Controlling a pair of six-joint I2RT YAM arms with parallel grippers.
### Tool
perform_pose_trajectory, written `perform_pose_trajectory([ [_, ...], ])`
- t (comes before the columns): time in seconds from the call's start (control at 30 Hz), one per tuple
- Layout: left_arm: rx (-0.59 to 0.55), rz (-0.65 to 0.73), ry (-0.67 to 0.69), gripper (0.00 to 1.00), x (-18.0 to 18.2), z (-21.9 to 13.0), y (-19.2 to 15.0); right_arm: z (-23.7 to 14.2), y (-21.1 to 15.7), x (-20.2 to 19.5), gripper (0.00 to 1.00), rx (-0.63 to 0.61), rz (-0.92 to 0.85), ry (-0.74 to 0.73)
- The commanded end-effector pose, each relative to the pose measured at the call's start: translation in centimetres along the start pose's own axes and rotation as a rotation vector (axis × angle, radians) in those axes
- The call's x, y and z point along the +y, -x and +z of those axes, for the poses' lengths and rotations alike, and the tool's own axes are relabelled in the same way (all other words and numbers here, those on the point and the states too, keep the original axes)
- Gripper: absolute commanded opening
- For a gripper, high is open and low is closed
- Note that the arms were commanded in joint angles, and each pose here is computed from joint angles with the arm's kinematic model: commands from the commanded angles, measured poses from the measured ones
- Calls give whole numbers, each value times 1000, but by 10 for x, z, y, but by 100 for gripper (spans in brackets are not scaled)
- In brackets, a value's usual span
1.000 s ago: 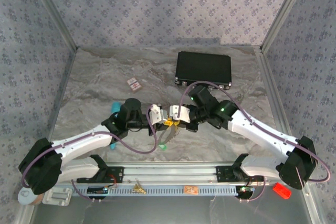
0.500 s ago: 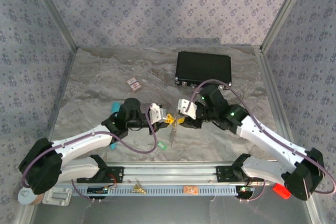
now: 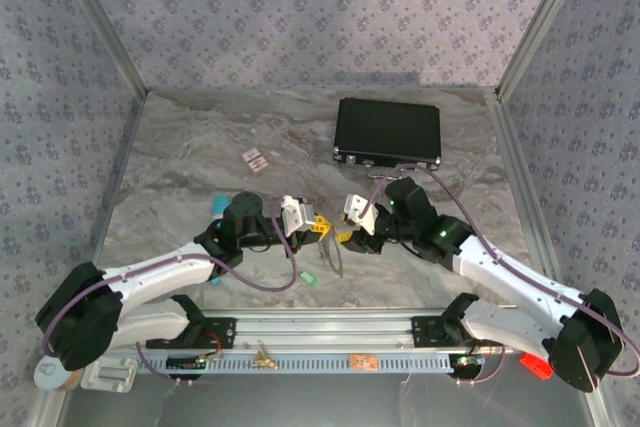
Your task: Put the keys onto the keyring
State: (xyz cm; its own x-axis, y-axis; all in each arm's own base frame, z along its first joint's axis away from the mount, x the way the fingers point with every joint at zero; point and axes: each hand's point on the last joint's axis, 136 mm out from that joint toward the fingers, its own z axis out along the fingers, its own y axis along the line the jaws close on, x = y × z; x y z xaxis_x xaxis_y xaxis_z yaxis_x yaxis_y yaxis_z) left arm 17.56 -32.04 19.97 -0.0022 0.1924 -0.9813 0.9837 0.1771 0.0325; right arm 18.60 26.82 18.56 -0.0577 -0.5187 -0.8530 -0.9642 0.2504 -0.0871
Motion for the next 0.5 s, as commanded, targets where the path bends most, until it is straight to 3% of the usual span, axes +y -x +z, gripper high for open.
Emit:
perform_pose_trajectory([
  [0.0,-74,31,-4,0,0,0,22,4,11,7,38,-42,9,44],
  [0.2,-90,38,-7,0,0,0,26,8,8,9,24,-25,9,60],
  [0.47,-126,62,-14,0,-2,-2,36,16,3,12,18,18,19,102],
])
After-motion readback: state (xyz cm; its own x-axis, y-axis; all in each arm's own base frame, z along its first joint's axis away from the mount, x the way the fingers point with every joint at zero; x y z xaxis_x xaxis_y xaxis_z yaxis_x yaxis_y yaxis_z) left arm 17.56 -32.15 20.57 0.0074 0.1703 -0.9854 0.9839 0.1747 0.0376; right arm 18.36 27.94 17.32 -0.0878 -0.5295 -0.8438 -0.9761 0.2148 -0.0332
